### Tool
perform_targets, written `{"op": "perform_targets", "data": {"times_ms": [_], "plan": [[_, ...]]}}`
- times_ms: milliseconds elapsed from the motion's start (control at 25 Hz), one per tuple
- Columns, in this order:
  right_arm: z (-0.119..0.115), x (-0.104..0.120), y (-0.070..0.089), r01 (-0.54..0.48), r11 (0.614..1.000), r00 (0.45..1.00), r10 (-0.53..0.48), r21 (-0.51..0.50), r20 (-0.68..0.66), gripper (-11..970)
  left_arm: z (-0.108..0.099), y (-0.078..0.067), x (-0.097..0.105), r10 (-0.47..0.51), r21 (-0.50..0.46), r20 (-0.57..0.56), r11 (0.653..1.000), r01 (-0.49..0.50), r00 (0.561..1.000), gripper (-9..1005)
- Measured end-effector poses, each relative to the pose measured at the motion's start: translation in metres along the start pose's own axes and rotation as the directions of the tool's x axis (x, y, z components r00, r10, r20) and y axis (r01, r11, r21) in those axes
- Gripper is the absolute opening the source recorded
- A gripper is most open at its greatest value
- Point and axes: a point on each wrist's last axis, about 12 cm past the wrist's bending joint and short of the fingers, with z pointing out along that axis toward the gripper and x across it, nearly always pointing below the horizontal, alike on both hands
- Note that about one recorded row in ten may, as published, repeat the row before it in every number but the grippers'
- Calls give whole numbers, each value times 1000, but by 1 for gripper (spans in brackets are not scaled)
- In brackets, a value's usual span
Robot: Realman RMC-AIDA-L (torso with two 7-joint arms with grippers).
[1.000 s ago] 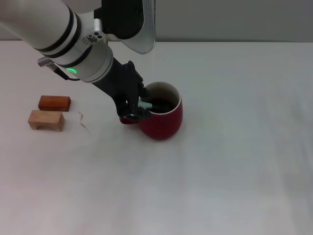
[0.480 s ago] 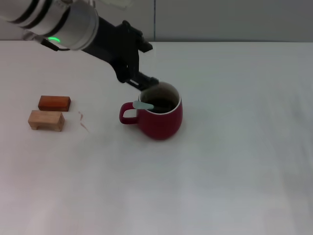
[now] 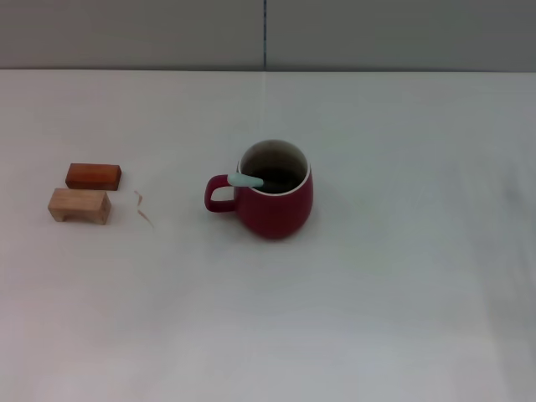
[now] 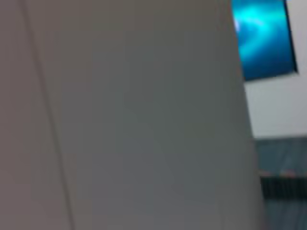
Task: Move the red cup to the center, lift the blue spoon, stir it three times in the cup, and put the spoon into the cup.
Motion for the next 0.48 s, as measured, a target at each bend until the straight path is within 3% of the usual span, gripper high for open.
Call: {"op": "perform_targets", "data": {"times_ms": [40,200,360,480], "plan": [[0,0,0,0,1000,1000,0,0,0,731,0,0,0,0,0,0,1000,0,1000,779],[0,0,0,1,1000,1000,-1,0,-1,732,-31,18,18,-128,-138,231,977,162,965,779],[-1,1,-2,5,1000,1000,-4,4,-4,731,-70,36,50,-237,-240,489,889,390,840,779],[-2,1,-4,6,1000,1000,-6,11,-7,731,-89,43,72,-254,-286,595,820,496,763,779]]}}
